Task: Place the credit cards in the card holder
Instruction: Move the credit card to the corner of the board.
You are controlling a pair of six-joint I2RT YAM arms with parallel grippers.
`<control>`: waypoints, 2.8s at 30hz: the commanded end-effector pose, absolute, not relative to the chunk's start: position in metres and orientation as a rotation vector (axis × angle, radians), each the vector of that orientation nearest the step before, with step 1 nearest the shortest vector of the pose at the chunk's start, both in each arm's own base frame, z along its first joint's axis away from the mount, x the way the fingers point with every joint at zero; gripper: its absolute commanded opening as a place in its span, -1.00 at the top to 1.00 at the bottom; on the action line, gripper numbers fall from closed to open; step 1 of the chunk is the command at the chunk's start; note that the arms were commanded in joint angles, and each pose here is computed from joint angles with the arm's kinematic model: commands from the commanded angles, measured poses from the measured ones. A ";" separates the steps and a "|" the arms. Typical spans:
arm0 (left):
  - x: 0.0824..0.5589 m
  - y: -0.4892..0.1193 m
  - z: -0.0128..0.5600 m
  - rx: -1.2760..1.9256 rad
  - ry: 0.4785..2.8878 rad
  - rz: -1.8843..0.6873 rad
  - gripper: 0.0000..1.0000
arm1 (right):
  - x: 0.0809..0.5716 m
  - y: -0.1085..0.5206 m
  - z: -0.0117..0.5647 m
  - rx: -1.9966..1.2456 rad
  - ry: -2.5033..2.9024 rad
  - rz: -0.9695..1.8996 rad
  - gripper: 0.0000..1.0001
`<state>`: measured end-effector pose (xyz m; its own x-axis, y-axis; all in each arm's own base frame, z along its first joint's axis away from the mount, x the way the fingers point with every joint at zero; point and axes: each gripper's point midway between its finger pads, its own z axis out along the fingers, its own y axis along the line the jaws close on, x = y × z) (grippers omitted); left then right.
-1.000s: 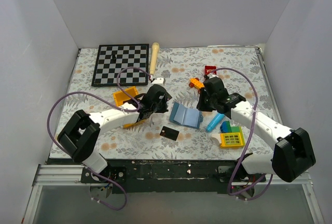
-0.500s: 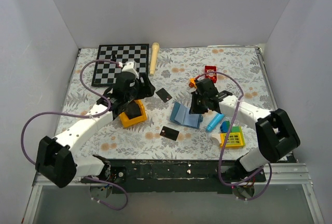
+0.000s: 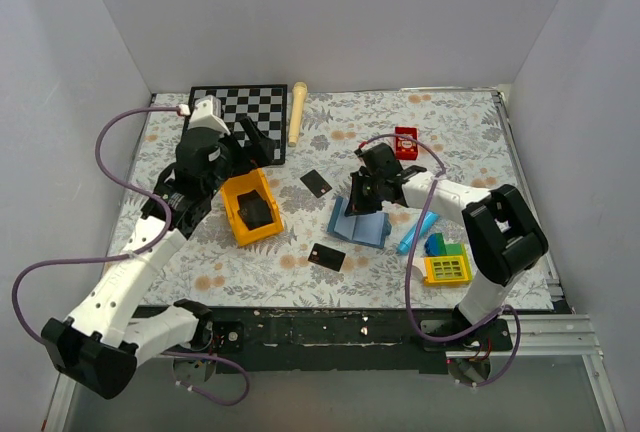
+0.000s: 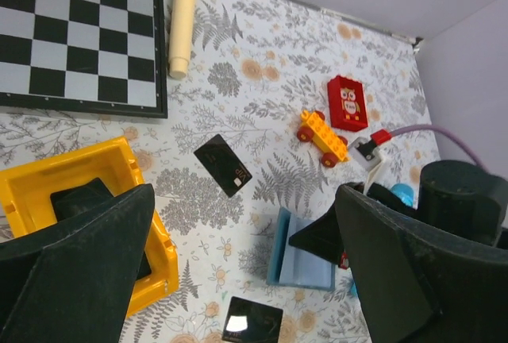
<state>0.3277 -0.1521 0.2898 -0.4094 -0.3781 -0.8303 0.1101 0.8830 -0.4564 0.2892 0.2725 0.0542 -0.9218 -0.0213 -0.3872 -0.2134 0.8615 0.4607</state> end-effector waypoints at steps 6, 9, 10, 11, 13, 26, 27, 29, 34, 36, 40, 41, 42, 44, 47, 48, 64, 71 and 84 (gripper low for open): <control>0.317 -0.132 0.319 -0.234 1.857 -0.535 -0.96 | 0.296 0.293 0.050 -0.219 2.644 0.766 0.92; 0.313 -0.132 0.314 -0.209 1.867 -0.529 -0.96 | 0.293 0.290 0.037 -0.214 2.668 0.747 0.91; 0.311 -0.132 0.312 -0.201 1.870 -0.527 -0.96 | 0.292 0.289 0.035 -0.211 2.672 0.744 0.91; 0.310 -0.132 0.310 -0.190 1.874 -0.528 -0.96 | 0.291 0.289 0.032 -0.212 2.677 0.740 0.91; 0.307 -0.134 0.307 -0.175 1.881 -0.538 -0.96 | 0.289 0.287 0.026 -0.212 2.688 0.730 0.91; 0.300 -0.142 0.292 -0.141 1.914 -0.584 -0.95 | 0.287 0.283 0.045 -0.237 2.645 0.731 0.88; 0.300 -0.143 0.292 -0.140 1.915 -0.588 -0.95 | 0.288 0.282 0.049 -0.235 2.635 0.733 0.88; 0.300 -0.144 0.288 -0.137 1.925 -0.593 -0.95 | 0.288 0.282 0.056 -0.242 2.621 0.737 0.88; 0.297 -0.150 0.283 -0.107 1.936 -0.623 -0.95 | 0.288 0.283 0.070 -0.254 2.594 0.754 0.85; 0.297 -0.150 0.282 -0.104 1.937 -0.620 -0.93 | 0.287 0.283 0.072 -0.253 2.593 0.758 0.85; 0.292 -0.156 0.277 -0.070 1.954 -0.657 -0.91 | 0.286 0.281 0.075 -0.257 2.588 0.753 0.84; 0.291 -0.157 0.277 -0.064 1.954 -0.663 -0.90 | 0.285 0.280 0.074 -0.256 2.589 0.749 0.84; 0.290 -0.158 0.275 -0.057 1.959 -0.667 -0.90 | 0.284 0.279 0.075 -0.258 2.587 0.749 0.83; 0.286 -0.160 0.273 -0.031 1.961 -0.684 -0.90 | 0.284 0.278 0.076 -0.260 2.585 0.742 0.83; 0.282 -0.164 0.268 0.005 1.967 -0.706 -0.90 | 0.281 0.275 0.076 -0.263 2.584 0.739 0.83; 0.280 -0.165 0.266 0.013 1.971 -0.711 -0.88 | 0.279 0.274 0.075 -0.260 2.585 0.737 0.83; 0.256 -0.187 0.220 0.053 2.093 -0.701 -0.87 | 0.271 0.257 0.106 -0.316 2.488 0.702 -0.36; 0.258 -0.185 0.220 0.042 2.091 -0.683 -0.88 | 0.278 0.241 0.147 -0.291 2.328 0.646 -0.37; 0.257 -0.183 0.210 0.057 2.118 -0.618 -0.86 | 0.275 0.206 0.140 -0.331 2.329 0.440 -0.66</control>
<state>0.2584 -0.1859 0.2150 -0.5965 -0.2106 -0.7745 0.2753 0.8527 -0.4439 0.2734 0.2202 0.1197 -0.7625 -0.1745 -0.6229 -0.3929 0.8900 0.2316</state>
